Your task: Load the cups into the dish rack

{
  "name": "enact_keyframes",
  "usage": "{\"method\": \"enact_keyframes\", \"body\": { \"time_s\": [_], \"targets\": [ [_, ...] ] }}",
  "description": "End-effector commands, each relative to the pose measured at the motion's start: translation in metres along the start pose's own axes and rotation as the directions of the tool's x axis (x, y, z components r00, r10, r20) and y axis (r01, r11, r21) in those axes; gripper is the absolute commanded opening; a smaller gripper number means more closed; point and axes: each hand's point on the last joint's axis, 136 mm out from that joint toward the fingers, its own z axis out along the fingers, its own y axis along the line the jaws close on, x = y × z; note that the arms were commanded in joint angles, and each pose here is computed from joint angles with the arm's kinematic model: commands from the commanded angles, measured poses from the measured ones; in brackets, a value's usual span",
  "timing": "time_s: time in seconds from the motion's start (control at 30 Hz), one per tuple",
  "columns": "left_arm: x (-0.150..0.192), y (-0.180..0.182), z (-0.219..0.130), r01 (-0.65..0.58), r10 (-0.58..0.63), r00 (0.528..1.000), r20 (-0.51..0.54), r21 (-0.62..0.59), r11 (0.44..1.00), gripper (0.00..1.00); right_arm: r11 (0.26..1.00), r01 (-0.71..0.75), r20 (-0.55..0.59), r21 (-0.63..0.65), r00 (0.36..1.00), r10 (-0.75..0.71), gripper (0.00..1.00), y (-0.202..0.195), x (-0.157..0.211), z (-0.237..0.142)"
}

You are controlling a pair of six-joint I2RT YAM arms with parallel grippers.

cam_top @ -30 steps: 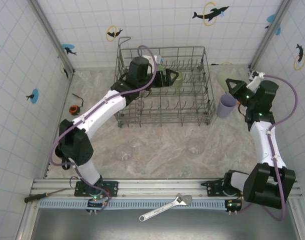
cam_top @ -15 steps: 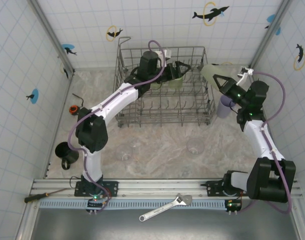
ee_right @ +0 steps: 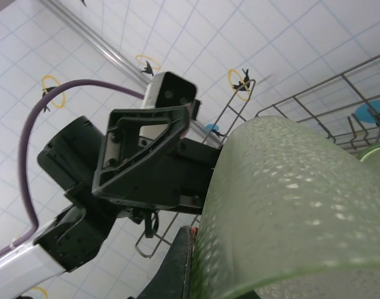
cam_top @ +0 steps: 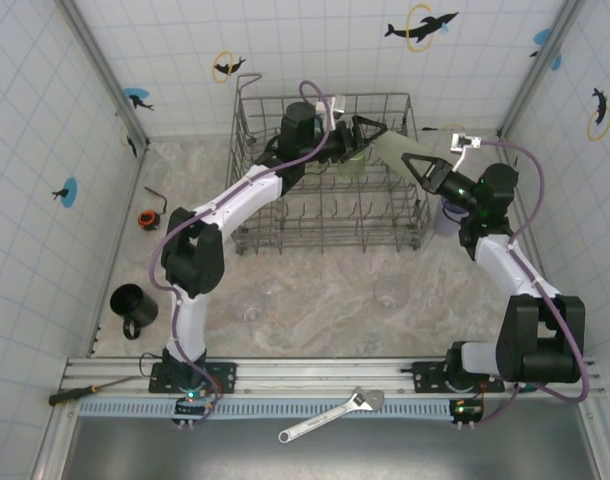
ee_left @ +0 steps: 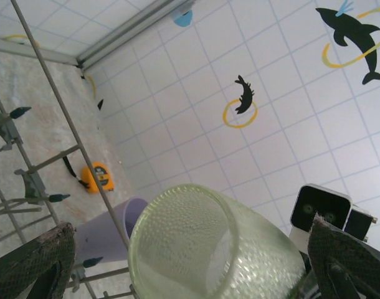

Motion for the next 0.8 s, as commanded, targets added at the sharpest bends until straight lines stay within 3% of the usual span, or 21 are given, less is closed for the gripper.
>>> {"method": "enact_keyframes", "body": {
  "time_s": [0.0,0.47,0.57,0.67,0.77],
  "targets": [
    [-0.003,-0.011,0.002,0.032,-0.031,0.999,-0.005,0.073,0.997,0.98,0.995,0.079,0.026,-0.064,0.997,-0.078,0.00,0.017,-0.007,0.003],
    [0.009,-0.012,0.009,0.095,-0.097,0.995,0.005,0.105,0.990,0.97,0.992,0.096,0.053,-0.087,0.994,-0.092,0.00,0.022,-0.006,0.020],
    [0.009,-0.014,0.009,0.098,-0.100,0.995,0.011,0.118,0.988,0.90,0.990,0.107,0.059,-0.087,0.993,-0.102,0.00,0.024,-0.007,0.022],
    [0.010,-0.015,0.011,0.107,-0.110,0.994,0.013,0.125,0.986,0.74,0.990,0.114,0.066,-0.083,0.992,-0.109,0.00,0.024,-0.007,0.021],
    [0.011,-0.015,0.012,0.115,-0.117,0.993,0.009,0.136,0.984,0.65,0.990,0.121,0.073,-0.076,0.991,-0.116,0.00,0.023,-0.008,0.021]
  ]
}}
